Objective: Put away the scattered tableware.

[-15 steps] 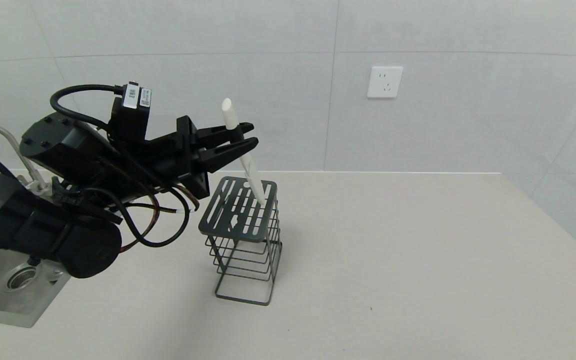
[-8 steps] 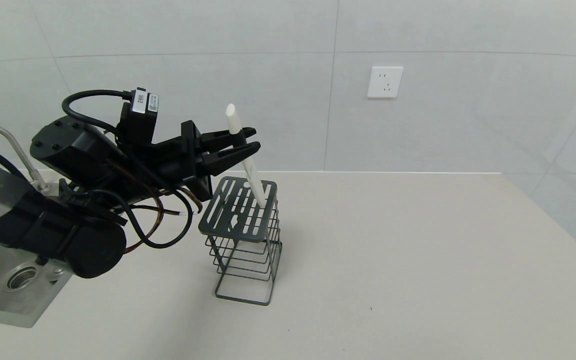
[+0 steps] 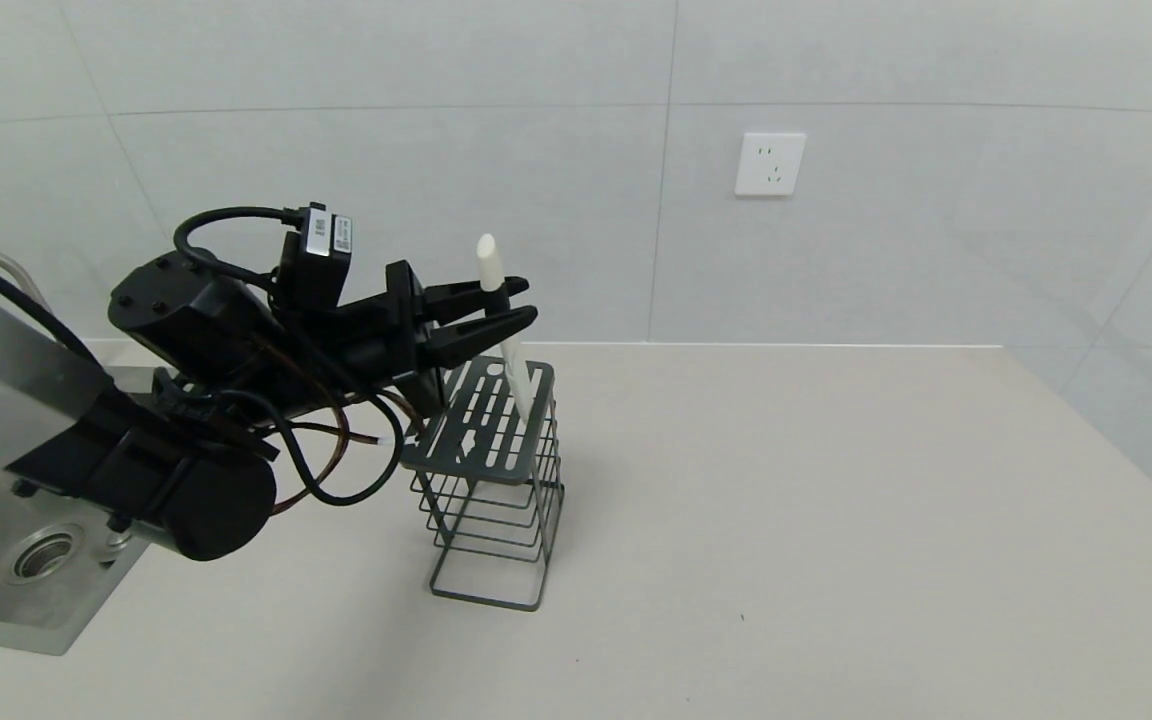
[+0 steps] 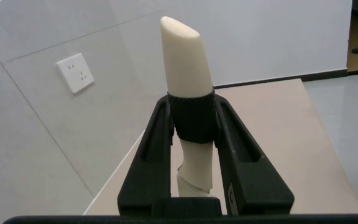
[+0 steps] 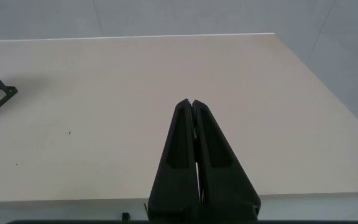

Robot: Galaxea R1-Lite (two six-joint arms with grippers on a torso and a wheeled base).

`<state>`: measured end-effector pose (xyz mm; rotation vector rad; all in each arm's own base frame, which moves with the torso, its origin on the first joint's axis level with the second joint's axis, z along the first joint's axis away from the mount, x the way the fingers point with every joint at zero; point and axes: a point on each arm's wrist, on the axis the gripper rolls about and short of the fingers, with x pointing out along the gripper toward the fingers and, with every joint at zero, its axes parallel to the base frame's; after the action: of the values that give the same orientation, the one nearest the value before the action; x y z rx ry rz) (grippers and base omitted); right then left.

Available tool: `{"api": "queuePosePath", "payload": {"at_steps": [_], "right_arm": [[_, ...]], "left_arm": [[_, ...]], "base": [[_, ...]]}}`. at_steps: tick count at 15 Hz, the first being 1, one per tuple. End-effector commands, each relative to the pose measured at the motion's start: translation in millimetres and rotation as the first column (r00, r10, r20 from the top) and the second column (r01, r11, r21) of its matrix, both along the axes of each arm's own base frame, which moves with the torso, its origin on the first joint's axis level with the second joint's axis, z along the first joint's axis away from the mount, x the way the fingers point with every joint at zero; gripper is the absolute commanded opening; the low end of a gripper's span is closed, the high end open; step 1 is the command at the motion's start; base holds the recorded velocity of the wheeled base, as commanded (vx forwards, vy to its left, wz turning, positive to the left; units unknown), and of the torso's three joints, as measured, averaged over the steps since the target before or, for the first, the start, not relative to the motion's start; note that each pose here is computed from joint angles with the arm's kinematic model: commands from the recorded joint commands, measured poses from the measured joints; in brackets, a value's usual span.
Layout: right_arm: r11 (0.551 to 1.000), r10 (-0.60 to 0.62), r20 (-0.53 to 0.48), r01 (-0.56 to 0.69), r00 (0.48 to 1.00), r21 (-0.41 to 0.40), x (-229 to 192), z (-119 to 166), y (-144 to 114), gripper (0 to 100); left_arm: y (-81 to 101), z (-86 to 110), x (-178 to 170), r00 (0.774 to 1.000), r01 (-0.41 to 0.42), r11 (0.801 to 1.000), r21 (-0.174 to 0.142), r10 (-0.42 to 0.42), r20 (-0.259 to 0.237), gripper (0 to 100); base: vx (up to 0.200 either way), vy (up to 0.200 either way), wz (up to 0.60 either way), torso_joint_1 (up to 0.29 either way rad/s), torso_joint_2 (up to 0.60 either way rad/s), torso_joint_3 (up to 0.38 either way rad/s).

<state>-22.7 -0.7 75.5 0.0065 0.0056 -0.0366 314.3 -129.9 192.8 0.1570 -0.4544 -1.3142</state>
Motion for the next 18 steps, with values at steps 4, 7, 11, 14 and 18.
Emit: {"api": "queuePosePath", "payload": {"at_steps": [4,7,11,14,18], "right_arm": [[1.000,0.000,0.000,0.000,1.000,0.001,0,0,0,0],[1.000,0.000,0.000,0.000,1.000,0.001,0,0,0,0],[1.000,0.000,0.000,0.000,1.000,0.001,0,0,0,0],[1.000,0.000,0.000,0.000,1.000,0.001,0,0,0,0],[1.000,0.000,0.000,0.000,1.000,0.001,0,0,0,0]], "left_arm": [[-3.3,-20.1,10,0.999,-0.007,1.000,0.022,0.008,-0.035,0],[-4.4,-27.1,13,0.999,-0.012,0.999,0.031,0.013,-0.039,0],[-5.2,-32.0,15,0.999,-0.012,0.999,0.036,0.013,-0.050,0],[-5.6,-34.7,16,0.998,-0.012,0.999,0.039,0.014,-0.056,0],[-7.3,-43.0,20,0.998,-0.013,0.999,0.050,0.016,-0.063,0]], "base": [[0.000,0.000,0.00,0.000,0.00,0.000],[0.000,0.000,0.00,0.000,0.00,0.000],[0.000,0.000,0.00,0.000,0.00,0.000],[0.000,0.000,0.00,0.000,0.00,0.000],[0.000,0.000,0.00,0.000,0.00,0.000]]}}
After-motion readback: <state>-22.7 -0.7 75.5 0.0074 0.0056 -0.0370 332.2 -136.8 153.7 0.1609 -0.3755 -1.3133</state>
